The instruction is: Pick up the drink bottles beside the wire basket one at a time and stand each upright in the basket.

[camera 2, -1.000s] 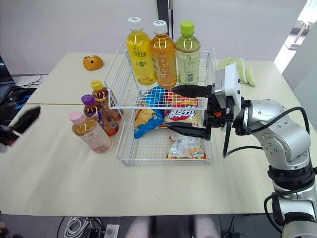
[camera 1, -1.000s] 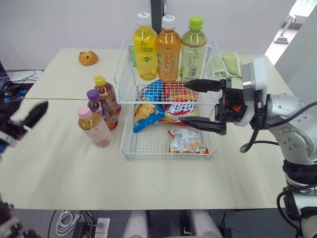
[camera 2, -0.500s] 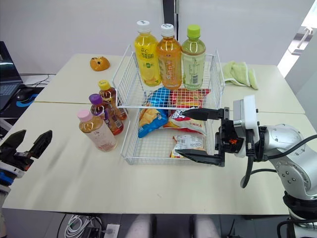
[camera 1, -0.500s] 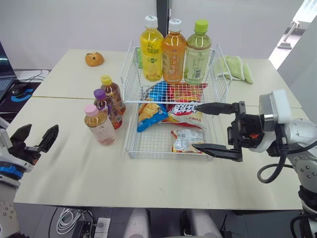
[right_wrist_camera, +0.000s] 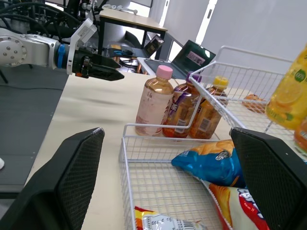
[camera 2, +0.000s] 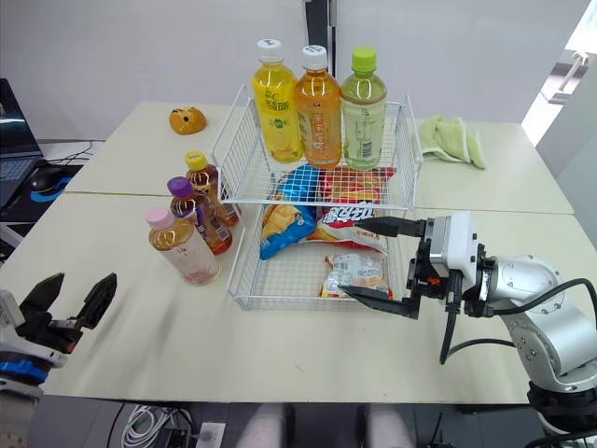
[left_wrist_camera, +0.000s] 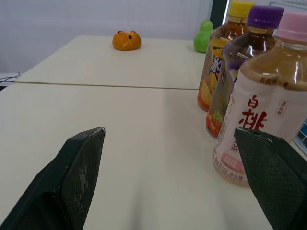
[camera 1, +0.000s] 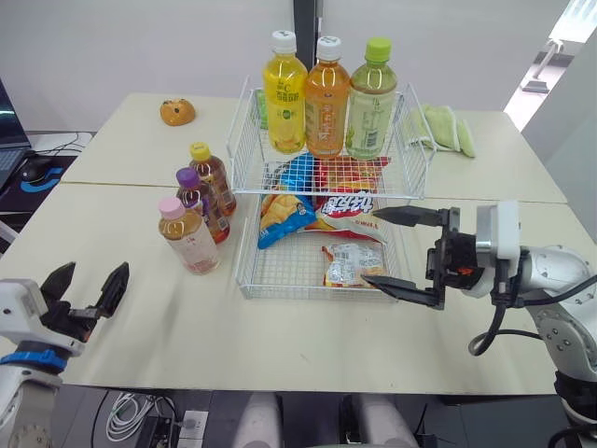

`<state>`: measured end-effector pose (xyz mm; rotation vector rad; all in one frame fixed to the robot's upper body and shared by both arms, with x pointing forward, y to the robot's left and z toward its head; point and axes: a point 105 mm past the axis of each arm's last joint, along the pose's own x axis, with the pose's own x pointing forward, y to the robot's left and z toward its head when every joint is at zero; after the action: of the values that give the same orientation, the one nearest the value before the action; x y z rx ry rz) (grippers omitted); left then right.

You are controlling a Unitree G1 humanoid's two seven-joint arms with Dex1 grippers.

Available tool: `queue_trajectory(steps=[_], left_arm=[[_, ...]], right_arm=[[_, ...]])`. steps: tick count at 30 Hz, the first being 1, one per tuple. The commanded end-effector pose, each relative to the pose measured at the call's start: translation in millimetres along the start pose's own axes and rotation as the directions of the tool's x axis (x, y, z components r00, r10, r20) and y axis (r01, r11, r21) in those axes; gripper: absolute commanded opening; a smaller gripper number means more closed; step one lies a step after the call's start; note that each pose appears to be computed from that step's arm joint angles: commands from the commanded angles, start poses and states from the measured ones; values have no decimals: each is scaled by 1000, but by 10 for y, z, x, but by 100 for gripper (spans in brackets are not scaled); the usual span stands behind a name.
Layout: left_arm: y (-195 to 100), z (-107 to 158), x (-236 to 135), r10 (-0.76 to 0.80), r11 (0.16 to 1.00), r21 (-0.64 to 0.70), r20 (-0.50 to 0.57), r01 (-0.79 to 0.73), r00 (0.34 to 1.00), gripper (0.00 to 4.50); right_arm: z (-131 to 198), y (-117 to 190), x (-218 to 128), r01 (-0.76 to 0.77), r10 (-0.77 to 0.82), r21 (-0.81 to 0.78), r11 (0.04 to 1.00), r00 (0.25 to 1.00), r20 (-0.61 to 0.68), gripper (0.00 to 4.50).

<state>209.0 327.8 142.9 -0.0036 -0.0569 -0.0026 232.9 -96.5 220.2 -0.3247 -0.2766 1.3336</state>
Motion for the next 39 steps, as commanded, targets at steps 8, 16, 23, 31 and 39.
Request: queue_trajectory(steps=[8, 16, 23, 31, 39], left_arm=[[-185, 241, -135, -26, 999, -20, 78, 27, 997, 445], [-374, 298, -110, -75, 997, -22, 104, 78, 992, 445], [-466, 395, -61, -99, 995, 0, 148, 100, 984, 445], [-557, 484, 159, -134, 991, 22, 170, 132, 976, 445], [-703, 548, 433, -188, 982, 48, 166, 182, 968, 445]], right_arm=[[130, 19, -22, -66, 64, 25, 997, 995, 72, 450], [116, 13, -17, -74, 70, 51, 996, 994, 79, 450], [164, 7, -16, -104, 95, 87, 991, 989, 111, 450], [167, -2, 13, -101, 92, 80, 992, 990, 108, 450], [185, -19, 27, -72, 63, 81, 994, 993, 104, 450]])
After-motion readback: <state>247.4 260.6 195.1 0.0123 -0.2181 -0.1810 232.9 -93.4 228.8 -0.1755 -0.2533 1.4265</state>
